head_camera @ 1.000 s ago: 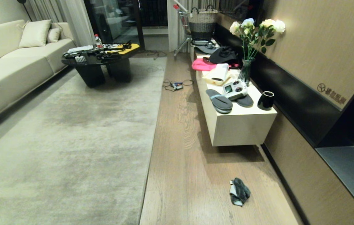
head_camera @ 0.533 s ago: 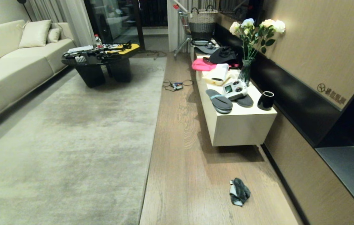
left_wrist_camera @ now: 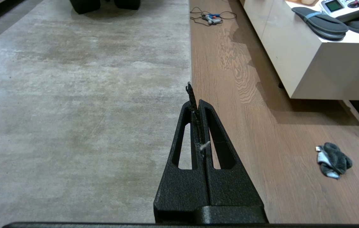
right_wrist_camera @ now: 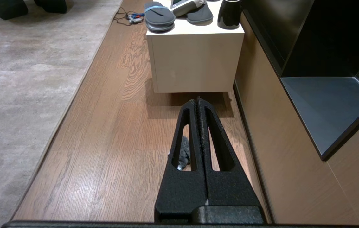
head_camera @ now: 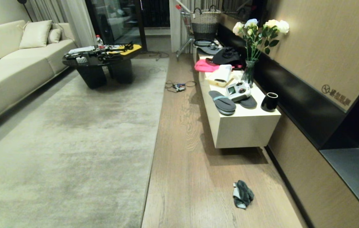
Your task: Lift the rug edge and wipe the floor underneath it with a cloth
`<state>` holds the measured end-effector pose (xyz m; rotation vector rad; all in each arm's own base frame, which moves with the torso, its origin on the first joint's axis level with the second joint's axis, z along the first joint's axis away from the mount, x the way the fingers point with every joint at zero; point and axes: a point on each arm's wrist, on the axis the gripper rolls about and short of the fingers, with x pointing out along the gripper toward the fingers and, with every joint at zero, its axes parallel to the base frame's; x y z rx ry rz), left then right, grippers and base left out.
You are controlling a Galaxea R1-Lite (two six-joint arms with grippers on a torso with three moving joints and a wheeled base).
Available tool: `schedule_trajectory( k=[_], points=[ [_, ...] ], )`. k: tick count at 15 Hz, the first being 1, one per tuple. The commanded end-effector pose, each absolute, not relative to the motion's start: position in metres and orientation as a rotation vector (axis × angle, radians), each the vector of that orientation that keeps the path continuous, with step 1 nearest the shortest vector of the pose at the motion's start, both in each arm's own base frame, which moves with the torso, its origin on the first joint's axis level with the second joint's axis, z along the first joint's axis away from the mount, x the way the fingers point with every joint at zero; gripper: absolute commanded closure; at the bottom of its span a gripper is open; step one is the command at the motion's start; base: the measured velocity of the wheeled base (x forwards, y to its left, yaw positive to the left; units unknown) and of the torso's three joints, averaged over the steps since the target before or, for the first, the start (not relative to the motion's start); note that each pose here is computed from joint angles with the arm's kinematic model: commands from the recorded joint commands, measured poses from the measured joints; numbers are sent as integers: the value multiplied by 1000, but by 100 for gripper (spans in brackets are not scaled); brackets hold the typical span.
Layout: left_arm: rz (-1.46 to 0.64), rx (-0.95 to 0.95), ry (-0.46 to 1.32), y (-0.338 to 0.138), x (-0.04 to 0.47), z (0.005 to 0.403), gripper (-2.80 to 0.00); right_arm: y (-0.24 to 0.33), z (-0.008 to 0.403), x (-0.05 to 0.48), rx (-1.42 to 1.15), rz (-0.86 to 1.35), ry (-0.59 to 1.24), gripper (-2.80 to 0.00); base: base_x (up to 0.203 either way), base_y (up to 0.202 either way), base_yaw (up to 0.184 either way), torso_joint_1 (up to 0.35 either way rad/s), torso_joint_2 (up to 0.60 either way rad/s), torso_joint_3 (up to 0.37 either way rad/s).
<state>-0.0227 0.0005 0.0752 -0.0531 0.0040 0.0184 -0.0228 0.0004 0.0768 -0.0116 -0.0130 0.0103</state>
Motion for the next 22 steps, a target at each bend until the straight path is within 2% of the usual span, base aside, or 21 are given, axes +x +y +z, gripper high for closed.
schedule_trajectory(
  k=[1, 22],
  points=[
    [19, -54, 4, 0, -23, 75, 0, 0, 77, -23, -12, 11, -12, 0, 0, 0, 0, 0, 0, 0],
    [20, -54, 4, 0, -23, 75, 0, 0, 77, -23, -12, 11, -12, 0, 0, 0, 0, 0, 0, 0]
  ],
)
